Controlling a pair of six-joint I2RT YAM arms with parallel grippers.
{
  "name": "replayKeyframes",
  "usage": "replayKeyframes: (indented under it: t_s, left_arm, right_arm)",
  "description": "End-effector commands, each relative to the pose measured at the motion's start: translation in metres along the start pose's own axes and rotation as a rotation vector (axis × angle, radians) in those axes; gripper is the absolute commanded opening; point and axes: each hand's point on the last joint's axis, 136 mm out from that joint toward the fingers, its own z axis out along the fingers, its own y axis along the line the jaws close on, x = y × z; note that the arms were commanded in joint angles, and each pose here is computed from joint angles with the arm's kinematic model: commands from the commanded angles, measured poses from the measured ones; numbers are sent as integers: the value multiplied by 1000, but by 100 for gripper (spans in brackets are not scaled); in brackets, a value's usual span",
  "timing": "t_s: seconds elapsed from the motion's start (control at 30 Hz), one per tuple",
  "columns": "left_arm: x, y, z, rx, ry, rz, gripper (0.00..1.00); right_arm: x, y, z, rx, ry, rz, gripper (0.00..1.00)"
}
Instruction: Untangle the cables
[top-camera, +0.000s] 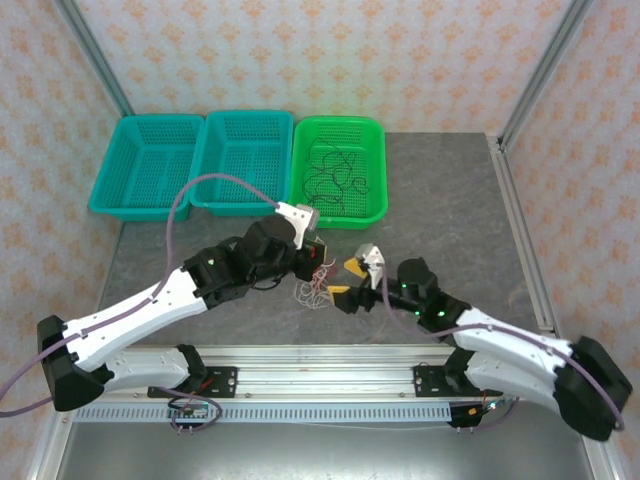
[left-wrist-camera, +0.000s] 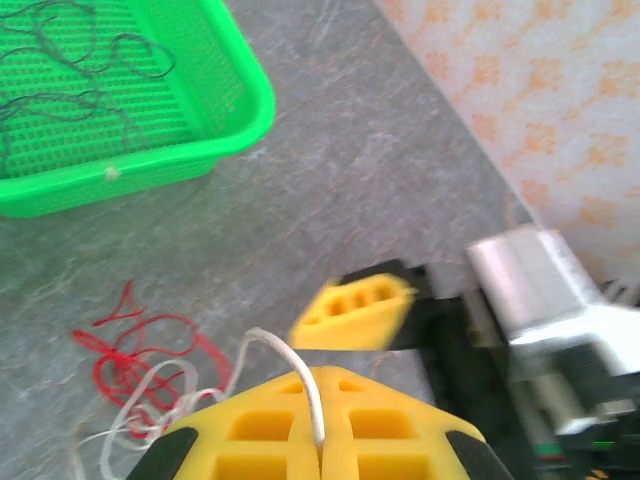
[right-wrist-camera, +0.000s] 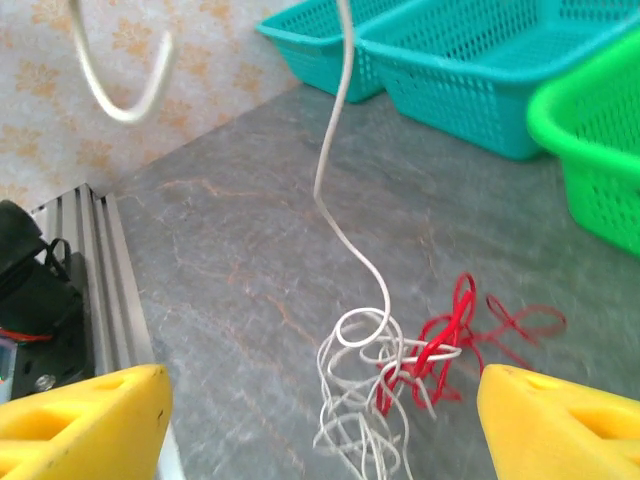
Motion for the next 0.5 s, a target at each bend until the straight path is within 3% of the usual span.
replayKeyframes:
  t_s: [0.0,0.07,0.17,0.27,0.4,0.47]
  left_arm:
    - [-21,-24,-15,93,-10,-58,0]
    - [-32,-30,-21,113,-32,-94,0]
    - [-52,-37,-31,145,-75,-138,0]
    - [-71,-39,-48,157,-131,-162,0]
    - [-103,-29,-89,143,-248,-189,0]
    - [-115,-19,-109,133,-291,-204,0]
  right_arm:
    - [-66,-12,22,90,-253,-143,77]
    - [-60,-18,46,96,-222,-164,71]
    - [-42,-34,76,126,-183,-136,44]
    - [-27,-49,89,177,-175,-67,29]
    - [5,-78,86,322,-106,76,32]
    - [23,-93,77,415,-79,133,26]
